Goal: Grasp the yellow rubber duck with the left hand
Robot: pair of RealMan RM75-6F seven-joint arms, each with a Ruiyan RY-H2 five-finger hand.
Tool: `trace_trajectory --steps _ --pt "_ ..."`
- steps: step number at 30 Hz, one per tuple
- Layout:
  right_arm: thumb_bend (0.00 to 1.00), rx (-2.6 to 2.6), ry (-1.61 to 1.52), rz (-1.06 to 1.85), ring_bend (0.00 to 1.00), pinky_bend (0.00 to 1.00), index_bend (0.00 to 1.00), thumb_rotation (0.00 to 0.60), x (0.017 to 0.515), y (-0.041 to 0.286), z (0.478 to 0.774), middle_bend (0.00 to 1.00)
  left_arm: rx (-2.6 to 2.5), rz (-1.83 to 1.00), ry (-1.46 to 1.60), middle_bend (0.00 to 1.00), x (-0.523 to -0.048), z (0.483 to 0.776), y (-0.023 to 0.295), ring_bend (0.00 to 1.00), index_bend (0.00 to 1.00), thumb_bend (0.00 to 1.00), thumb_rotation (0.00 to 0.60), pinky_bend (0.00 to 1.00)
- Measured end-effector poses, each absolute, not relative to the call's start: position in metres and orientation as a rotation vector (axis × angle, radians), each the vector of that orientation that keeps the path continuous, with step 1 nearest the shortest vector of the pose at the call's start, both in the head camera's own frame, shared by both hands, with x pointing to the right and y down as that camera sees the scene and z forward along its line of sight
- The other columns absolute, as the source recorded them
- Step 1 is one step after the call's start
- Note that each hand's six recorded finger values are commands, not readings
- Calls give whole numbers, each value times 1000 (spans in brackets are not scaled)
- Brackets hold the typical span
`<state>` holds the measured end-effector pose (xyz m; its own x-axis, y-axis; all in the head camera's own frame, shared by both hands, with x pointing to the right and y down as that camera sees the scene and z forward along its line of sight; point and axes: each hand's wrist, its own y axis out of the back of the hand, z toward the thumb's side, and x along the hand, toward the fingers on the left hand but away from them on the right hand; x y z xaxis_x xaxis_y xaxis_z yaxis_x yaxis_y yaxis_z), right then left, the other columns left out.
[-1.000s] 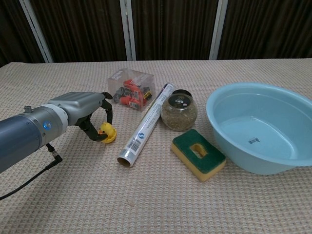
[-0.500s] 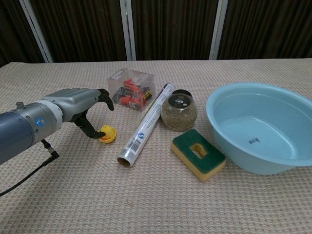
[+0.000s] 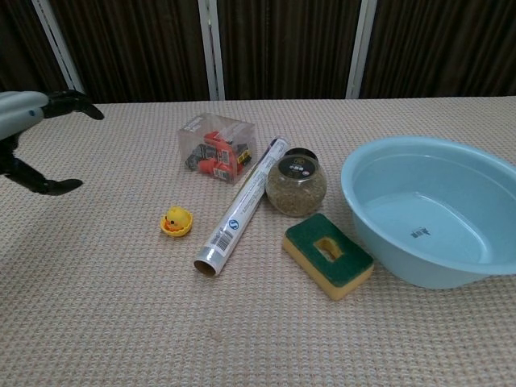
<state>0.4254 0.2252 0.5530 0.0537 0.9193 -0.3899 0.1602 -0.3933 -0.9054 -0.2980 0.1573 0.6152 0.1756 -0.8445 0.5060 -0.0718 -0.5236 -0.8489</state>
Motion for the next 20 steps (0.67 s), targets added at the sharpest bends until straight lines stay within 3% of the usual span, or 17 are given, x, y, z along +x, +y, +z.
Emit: trace_trajectory --steps 3,9,20 --pt "48 -1635 -1097 1408 0 31 24 600 426 226 553 0 -1736 -1420 886 0 -327 600 175 0 2 133 600 0" --pt "48 -1617 -1097 1411 0 31 23 600 427 225 552 0 -1696 -1450 894 0 -377 575 213 0 0 130 600 0" --pt "48 -1612 -1083 1410 0 31 23 600 426 225 554 0 -1637 -1457 975 0 -432 550 240 0 0 129 600 0"
